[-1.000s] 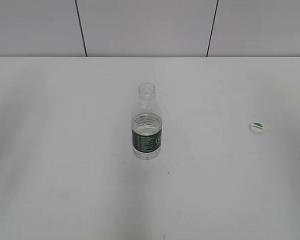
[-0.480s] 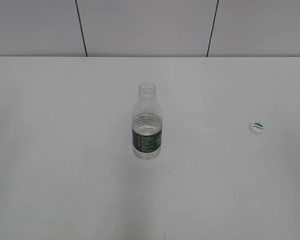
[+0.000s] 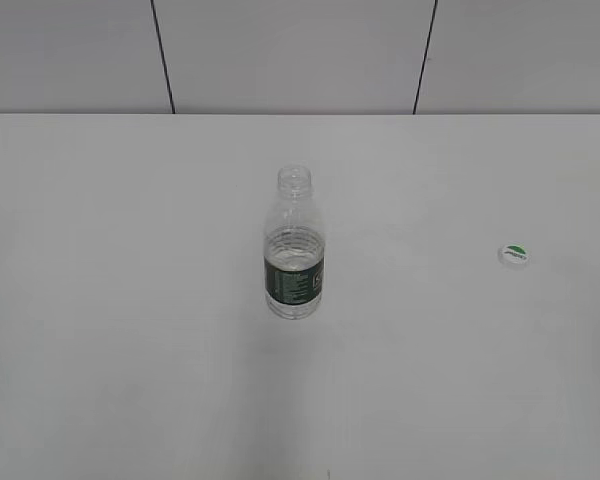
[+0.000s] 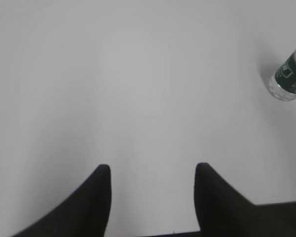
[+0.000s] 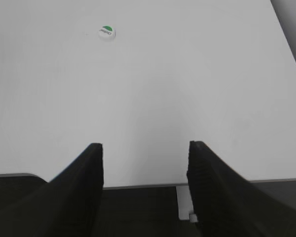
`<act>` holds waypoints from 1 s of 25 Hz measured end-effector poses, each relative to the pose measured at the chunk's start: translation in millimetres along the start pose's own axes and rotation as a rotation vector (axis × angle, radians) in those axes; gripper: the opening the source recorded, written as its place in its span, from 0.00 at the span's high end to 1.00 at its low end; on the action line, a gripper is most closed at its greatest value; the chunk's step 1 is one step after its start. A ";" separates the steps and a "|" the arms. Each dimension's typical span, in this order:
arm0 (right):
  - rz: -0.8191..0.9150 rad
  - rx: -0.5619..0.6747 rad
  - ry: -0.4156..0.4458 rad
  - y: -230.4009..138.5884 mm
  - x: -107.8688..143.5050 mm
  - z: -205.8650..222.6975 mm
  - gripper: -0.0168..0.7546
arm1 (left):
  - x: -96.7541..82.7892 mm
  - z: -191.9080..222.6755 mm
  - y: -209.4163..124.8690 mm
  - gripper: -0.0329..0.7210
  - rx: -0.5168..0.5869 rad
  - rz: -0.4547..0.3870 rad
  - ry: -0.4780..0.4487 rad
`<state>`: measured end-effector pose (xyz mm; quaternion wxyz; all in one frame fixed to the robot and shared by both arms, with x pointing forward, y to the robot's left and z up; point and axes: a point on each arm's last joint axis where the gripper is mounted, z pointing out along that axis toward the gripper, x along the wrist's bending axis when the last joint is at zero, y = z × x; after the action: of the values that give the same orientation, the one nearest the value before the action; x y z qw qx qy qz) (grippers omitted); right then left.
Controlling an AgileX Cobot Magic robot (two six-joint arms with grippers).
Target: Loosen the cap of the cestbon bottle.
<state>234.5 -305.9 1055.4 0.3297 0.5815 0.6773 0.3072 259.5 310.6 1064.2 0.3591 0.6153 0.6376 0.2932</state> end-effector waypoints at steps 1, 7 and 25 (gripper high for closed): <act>0.001 -0.031 -0.005 -3.7 -0.3 -3.2 0.43 | 0.9 -3.0 -3.1 0.52 -0.022 -0.002 -0.009; 0.033 -0.081 -0.021 -8.6 -1.7 -7.8 0.43 | 3.6 -19.1 -13.1 0.55 -0.142 0.023 -0.059; 0.041 -0.138 -0.009 -5.6 0.0 0.5 0.43 | 5.9 -23.5 -15.4 0.55 -0.186 0.057 -0.052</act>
<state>231.6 -306.6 1050.7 0.3655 0.5726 0.6411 0.3571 231.5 317.0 1064.4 0.4227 0.6046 0.5804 0.3449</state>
